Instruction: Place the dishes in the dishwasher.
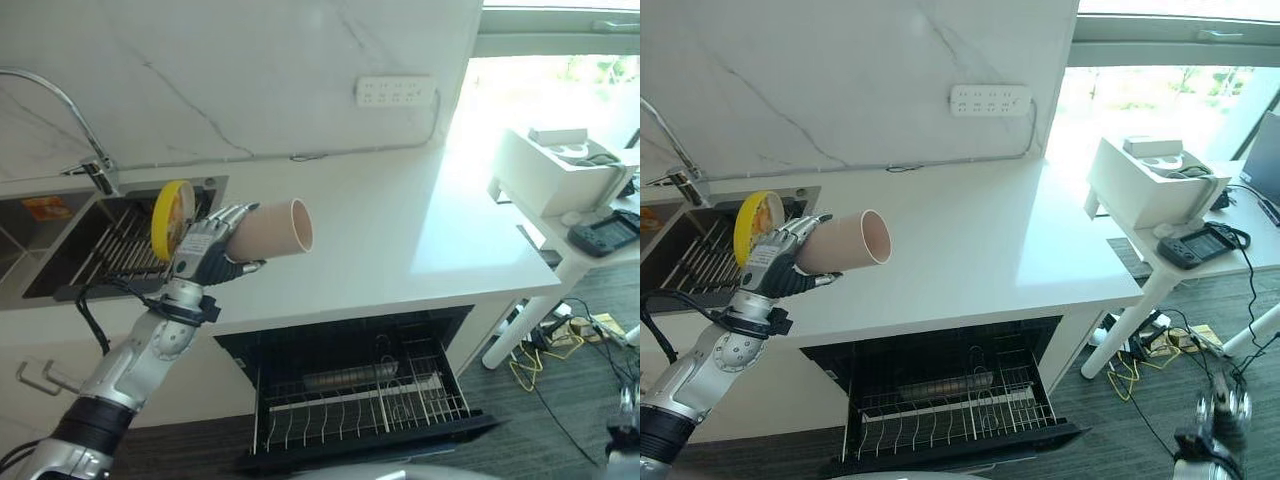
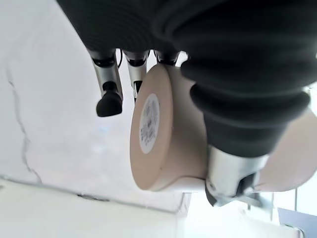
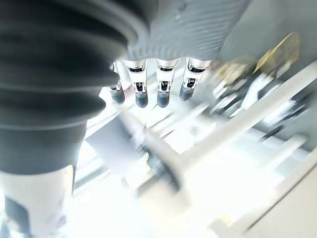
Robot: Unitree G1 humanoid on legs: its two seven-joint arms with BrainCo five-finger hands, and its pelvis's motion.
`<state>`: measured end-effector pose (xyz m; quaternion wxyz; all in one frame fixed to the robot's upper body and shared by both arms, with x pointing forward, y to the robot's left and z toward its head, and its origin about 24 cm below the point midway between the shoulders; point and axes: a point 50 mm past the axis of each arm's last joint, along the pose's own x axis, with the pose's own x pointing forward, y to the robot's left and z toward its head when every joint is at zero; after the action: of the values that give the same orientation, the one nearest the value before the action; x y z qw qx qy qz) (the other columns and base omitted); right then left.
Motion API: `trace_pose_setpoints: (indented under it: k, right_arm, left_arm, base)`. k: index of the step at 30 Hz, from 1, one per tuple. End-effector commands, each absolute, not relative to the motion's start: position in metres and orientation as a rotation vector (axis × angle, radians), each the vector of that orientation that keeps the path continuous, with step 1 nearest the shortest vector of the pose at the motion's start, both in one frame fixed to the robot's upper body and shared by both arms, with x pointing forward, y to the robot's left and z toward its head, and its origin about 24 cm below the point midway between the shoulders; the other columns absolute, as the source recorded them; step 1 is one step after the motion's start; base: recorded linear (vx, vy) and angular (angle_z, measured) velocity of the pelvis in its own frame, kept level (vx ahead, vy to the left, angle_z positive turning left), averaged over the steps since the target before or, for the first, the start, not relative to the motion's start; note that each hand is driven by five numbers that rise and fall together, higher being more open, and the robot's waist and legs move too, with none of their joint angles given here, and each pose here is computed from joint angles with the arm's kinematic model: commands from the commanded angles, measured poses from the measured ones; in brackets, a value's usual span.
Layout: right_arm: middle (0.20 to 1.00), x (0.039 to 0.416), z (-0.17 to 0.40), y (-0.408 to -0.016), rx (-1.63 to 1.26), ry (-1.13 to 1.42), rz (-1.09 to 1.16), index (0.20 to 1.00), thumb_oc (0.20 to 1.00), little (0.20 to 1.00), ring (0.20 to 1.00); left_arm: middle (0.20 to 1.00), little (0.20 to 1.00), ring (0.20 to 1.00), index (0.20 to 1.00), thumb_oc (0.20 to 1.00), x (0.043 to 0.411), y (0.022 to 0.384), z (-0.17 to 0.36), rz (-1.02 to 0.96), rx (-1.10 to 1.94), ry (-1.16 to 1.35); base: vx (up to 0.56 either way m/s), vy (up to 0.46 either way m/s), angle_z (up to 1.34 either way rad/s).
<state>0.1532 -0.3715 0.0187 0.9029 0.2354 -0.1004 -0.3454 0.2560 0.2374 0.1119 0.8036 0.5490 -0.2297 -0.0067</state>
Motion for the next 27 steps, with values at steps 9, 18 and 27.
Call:
trace_pose_setpoints:
  k: [9,18,27]
  right_arm:
    - [1.000,0.229,0.155,-0.257,-0.487,-0.577,0.098,1.000,1.000,1.000,1.000]
    - [1.000,0.247,0.176,-0.224,-0.526,-0.594,0.336,1.000,1.000,1.000,1.000]
    - [1.000,0.255,0.183,-0.206,-0.703,-0.549,0.485,1.000,1.000,1.000,1.000]
  left_arm:
    - [0.200,0.200,0.200,0.200,0.200,0.288,0.214,0.125,-0.166,1.235,-0.499]
    - [0.200,0.200,0.200,0.200,0.200,0.290,0.190,0.127,-0.222,1.117,-0.560]
    - [0.200,0.200,0.200,0.200,0.200,0.286,0.176,0.137,-0.354,1.230,-0.596]
  base:
    - [-0.02,0.033,-0.17]
    - [0.00,0.004,-0.03]
    - [0.00,-0.002,0.08]
